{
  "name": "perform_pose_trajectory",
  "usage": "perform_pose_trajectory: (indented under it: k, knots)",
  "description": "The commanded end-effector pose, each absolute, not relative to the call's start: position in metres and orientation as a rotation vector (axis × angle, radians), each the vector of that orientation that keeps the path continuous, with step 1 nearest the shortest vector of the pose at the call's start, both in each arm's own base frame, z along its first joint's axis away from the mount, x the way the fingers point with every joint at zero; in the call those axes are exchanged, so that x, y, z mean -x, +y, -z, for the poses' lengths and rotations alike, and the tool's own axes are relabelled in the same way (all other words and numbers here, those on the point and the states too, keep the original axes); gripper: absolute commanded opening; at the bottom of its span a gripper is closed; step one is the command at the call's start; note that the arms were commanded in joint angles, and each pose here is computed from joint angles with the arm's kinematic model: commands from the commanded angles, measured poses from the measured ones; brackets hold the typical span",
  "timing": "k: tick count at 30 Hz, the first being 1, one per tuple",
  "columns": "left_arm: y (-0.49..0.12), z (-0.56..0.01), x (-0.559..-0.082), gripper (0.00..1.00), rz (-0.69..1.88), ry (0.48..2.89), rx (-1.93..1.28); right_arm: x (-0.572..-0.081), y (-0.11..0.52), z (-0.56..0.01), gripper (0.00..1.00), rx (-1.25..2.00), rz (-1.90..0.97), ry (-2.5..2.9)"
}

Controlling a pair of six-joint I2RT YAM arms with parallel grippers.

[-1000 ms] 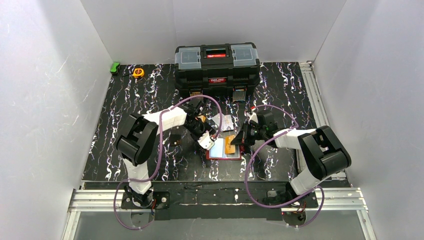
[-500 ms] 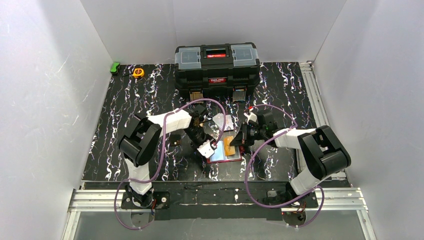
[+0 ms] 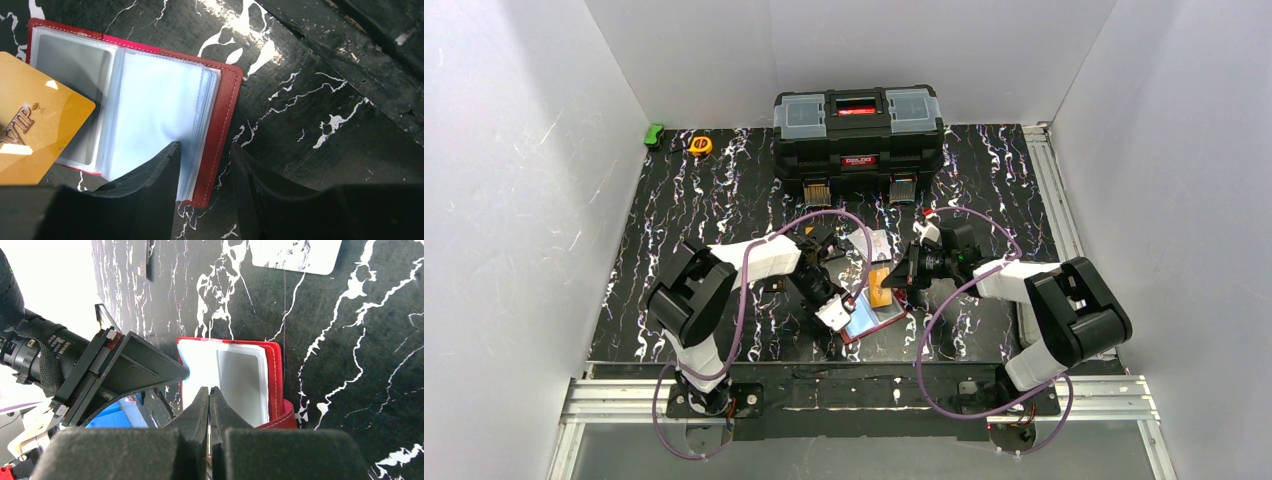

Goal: Put the credit cards into the card holder
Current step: Insert the credit card into the card holder.

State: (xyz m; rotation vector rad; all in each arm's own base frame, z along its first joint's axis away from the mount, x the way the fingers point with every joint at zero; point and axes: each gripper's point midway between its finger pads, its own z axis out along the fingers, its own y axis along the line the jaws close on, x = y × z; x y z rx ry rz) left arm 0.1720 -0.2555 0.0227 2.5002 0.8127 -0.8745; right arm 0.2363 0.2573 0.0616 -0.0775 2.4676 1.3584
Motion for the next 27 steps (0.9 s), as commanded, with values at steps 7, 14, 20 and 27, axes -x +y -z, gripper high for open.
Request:
perform_pose_trajectory:
  k: [7,14,20,27]
  knots:
    - [-0.248,-0.009,-0.18,0.43,0.714,0.898,-2.483,-0.222,0.274,-0.05,0.01,0.144,-1.438,2.493]
    - [-0.246,-0.005,-0.18,0.42,0.696,0.913,-2.486,-0.215,0.274,-0.045,0.01,0.144,-1.456,2.51]
    - [-0.248,-0.004,-0.181,0.4,0.685,0.917,-2.48,-0.208,0.272,-0.038,0.01,0.151,-1.467,2.532]
    - [-0.246,-0.002,-0.18,0.38,0.679,0.925,-2.487,-0.201,0.268,-0.03,0.01,0.17,-1.462,2.552]
